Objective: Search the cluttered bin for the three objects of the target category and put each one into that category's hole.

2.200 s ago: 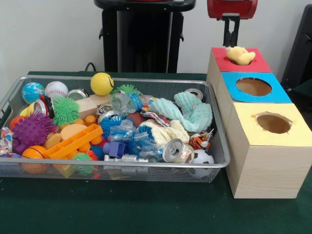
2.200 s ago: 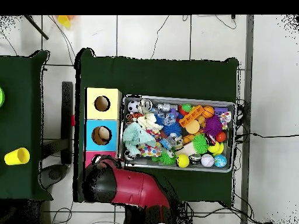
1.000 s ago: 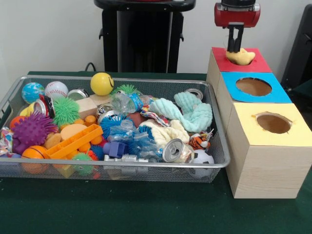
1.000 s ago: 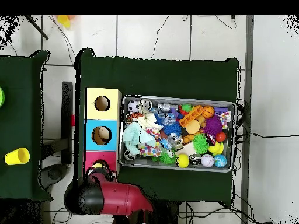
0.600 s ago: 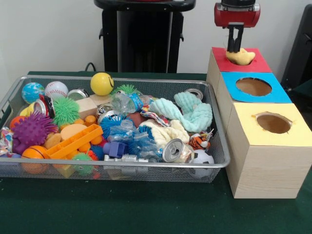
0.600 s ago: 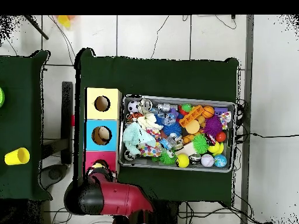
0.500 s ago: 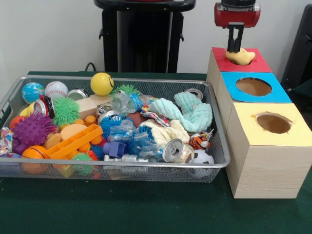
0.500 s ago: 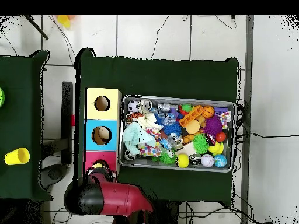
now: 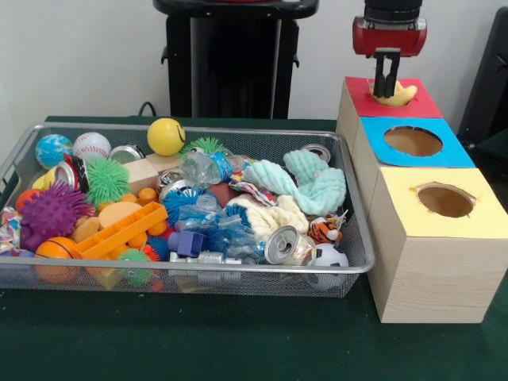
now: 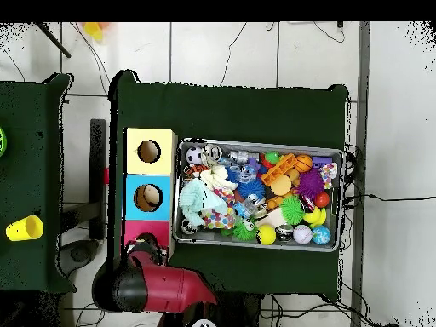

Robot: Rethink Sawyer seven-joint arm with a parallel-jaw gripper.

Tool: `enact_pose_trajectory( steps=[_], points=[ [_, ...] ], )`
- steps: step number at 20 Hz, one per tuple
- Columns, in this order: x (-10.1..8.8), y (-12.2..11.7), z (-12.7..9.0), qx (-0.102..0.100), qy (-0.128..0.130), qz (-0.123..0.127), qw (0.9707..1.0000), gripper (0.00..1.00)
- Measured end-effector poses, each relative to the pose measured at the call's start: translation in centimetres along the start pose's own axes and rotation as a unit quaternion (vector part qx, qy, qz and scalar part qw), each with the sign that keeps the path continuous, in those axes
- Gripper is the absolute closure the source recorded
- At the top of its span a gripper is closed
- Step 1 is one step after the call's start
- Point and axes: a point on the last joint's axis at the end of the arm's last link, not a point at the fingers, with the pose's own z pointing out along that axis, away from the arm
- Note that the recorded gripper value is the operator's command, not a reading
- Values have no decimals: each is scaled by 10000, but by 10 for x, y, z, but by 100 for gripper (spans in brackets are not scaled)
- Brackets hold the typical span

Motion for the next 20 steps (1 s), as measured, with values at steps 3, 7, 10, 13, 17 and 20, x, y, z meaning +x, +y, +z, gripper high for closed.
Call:
enact_pose_trajectory(
  steps=[3,7,10,13,17,20],
  points=[
    [2,1,10,23,-45,29,10000,100],
    [4,-1,17,45,-45,72,10000,100],
    [4,-1,18,48,-34,91,9999,100],
    [4,-1,18,47,-38,91,9999,100],
    [3,-1,17,44,-51,91,9999,100],
    [3,0,17,42,-52,90,9999,100]
  ],
)
